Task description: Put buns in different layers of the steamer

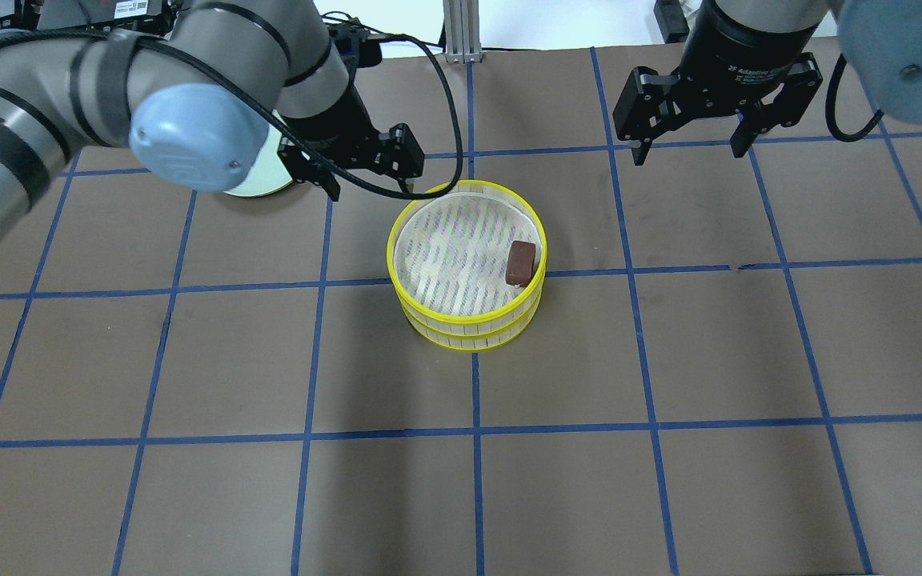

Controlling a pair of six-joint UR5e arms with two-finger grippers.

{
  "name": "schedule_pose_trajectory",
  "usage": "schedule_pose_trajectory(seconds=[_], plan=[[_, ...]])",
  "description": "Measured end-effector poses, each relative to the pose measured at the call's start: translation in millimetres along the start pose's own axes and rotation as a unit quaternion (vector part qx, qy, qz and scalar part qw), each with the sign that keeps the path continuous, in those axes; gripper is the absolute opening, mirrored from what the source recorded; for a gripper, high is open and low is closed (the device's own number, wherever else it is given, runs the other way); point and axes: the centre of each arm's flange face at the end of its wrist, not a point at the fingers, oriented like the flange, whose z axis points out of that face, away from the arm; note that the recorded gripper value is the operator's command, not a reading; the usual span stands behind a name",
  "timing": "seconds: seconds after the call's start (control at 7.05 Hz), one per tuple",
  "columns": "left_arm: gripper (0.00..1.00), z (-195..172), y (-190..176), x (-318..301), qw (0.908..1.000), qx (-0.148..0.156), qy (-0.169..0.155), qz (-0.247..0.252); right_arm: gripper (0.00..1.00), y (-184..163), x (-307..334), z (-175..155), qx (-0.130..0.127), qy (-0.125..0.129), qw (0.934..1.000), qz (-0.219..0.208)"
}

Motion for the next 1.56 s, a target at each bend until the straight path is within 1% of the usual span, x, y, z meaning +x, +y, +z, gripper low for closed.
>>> schedule_pose_trajectory(seconds=[0.14,0.28,0.43,0.57,0.71,0.85,1.14,1.56], plan=[[1.0,-29.9,3.8,-24.3,0.9994,0.01,-0.032,-0.003,1.0,-0.5,0.3,0.0,0.001,0.0,1.0,0.0],[1.0,-58.9,13.5,-39.1,0.9983,0.026,-0.053,-0.005,1.0,-0.7,0.5,-0.1,0.002,0.0,1.0,0.0],[1.0,-83.7,25.7,-58.5,0.9972,0.029,-0.067,-0.018,1.0,-0.9,0.6,-0.2,0.002,0.001,1.0,0.0],[1.0,-101.9,37.2,-83.7,0.9961,0.025,-0.073,-0.041,1.0,-1.0,0.6,-0.2,0.003,0.001,1.0,0.0],[1.0,-112.1,45.9,-101.2,0.9951,0.023,-0.077,-0.056,1.0,-1.0,0.6,-0.3,0.003,0.001,1.0,0.0],[1.0,-112.9,51.1,-108.3,0.9948,0.019,-0.078,-0.063,1.0,-1.0,0.6,-0.2,0.003,0.001,1.0,0.0],[1.0,-110.3,57.9,-108.3,0.995,0.015,-0.075,-0.064,1.0,-0.9,0.6,-0.1,0.002,0.001,1.0,0.0],[1.0,-115.0,64.0,-106.2,0.9951,0.02,-0.075,-0.062,1.0,-1.1,0.2,-0.4,0.003,-0.002,1.0,-0.001]])
